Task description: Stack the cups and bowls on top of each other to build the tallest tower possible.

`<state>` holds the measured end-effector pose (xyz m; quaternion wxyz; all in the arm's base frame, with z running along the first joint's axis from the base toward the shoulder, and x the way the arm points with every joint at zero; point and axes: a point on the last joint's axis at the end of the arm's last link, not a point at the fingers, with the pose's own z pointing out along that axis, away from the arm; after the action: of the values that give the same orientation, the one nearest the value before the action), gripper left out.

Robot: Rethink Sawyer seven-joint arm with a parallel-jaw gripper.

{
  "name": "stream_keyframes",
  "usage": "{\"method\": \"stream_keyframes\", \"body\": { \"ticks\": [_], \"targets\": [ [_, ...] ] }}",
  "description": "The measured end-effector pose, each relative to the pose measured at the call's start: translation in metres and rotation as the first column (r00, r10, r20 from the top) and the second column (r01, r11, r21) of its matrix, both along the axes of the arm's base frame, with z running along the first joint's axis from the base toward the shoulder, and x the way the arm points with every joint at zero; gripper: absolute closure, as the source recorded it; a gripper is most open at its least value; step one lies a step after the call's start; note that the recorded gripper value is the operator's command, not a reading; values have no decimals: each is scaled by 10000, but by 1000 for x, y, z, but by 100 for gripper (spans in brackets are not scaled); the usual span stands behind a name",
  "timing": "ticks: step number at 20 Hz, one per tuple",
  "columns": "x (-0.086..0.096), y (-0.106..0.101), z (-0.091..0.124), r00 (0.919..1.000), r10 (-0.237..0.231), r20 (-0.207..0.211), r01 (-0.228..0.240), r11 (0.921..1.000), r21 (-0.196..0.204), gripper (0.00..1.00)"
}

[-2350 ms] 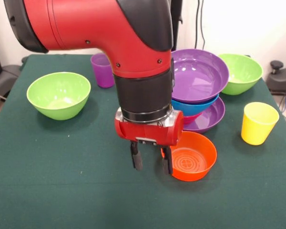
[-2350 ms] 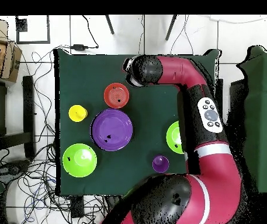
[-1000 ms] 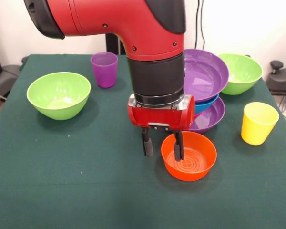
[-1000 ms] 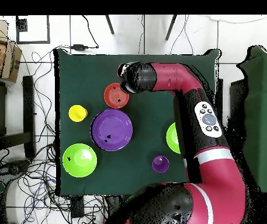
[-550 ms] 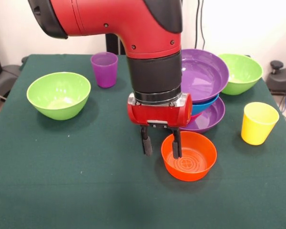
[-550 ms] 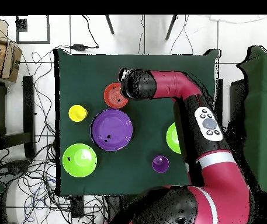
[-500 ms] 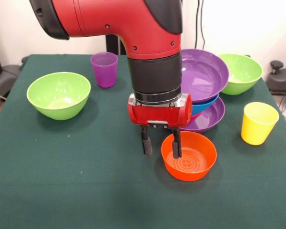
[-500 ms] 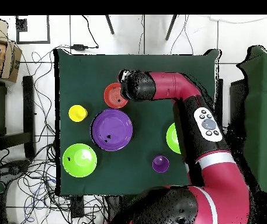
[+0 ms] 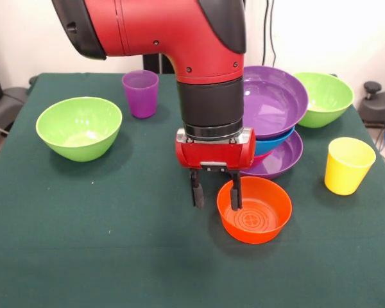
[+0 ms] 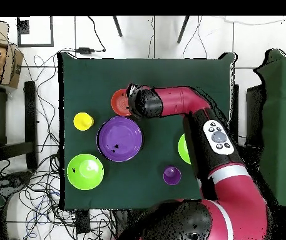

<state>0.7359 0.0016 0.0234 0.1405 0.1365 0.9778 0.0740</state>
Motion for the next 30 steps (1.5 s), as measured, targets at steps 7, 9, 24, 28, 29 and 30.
{"method": "stream_keyframes", "body": {
  "ticks": [7,9,24,28,29,30],
  "targets": [
    [-21,-3,-13,9995,255,-181,-259,9993,-264,0],
    [-27,-5,-17,9992,309,-239,-317,9989,-358,0],
    [-33,-1,-23,9983,497,-317,-513,9972,-548,0],
    [-33,5,-23,9977,589,-324,-607,9965,-567,0],
    [-34,10,-23,9972,663,-332,-682,9960,-582,0],
    [-34,11,-23,9971,685,-335,-704,9958,-585,0]
  ]
}}
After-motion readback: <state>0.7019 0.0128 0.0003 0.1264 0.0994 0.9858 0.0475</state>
